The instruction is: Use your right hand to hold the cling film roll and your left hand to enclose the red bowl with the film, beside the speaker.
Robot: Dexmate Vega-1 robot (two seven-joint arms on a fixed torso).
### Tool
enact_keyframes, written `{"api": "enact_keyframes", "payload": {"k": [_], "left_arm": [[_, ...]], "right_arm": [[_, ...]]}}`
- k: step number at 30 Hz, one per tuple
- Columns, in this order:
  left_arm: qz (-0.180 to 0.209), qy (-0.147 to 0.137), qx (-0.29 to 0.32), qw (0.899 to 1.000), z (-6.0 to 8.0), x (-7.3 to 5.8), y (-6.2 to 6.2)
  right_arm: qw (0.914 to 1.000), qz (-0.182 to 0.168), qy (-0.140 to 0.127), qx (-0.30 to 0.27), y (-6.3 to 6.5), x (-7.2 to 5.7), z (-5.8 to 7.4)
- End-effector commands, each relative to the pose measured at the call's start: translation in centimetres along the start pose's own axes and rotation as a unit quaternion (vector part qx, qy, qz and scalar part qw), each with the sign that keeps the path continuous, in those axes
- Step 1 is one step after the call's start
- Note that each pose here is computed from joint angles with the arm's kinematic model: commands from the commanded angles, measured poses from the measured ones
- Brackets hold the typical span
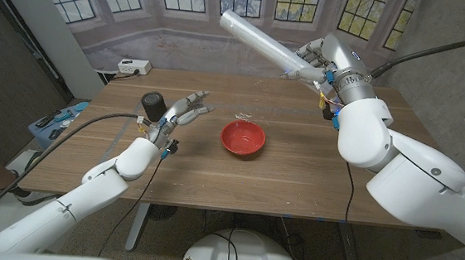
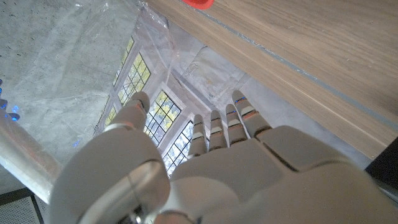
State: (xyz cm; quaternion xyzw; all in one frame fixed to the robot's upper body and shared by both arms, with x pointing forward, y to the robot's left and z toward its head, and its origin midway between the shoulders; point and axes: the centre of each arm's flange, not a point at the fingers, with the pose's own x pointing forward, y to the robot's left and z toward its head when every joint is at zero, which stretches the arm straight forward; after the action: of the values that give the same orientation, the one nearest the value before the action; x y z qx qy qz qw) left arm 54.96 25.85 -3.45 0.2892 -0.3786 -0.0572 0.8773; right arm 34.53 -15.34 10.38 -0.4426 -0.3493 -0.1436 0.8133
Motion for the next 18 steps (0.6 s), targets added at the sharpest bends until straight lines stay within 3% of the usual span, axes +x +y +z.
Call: {"api": "enact_keyframes", "payload": {"k": [1,18], "left_arm": [[-0.002,-0.022,-0.002,1.0,-0.1,0.7,-0.9],[0.027,-0.02,0.003,0.999,-0.5,0.5,-1.5]], "right_arm": [[0.9999,0.009,0.0,0.005,0.2,-1.8,1.3],[0.9993,0.027,-0.015,0.021,0.7,-2.2,2.8]]}}
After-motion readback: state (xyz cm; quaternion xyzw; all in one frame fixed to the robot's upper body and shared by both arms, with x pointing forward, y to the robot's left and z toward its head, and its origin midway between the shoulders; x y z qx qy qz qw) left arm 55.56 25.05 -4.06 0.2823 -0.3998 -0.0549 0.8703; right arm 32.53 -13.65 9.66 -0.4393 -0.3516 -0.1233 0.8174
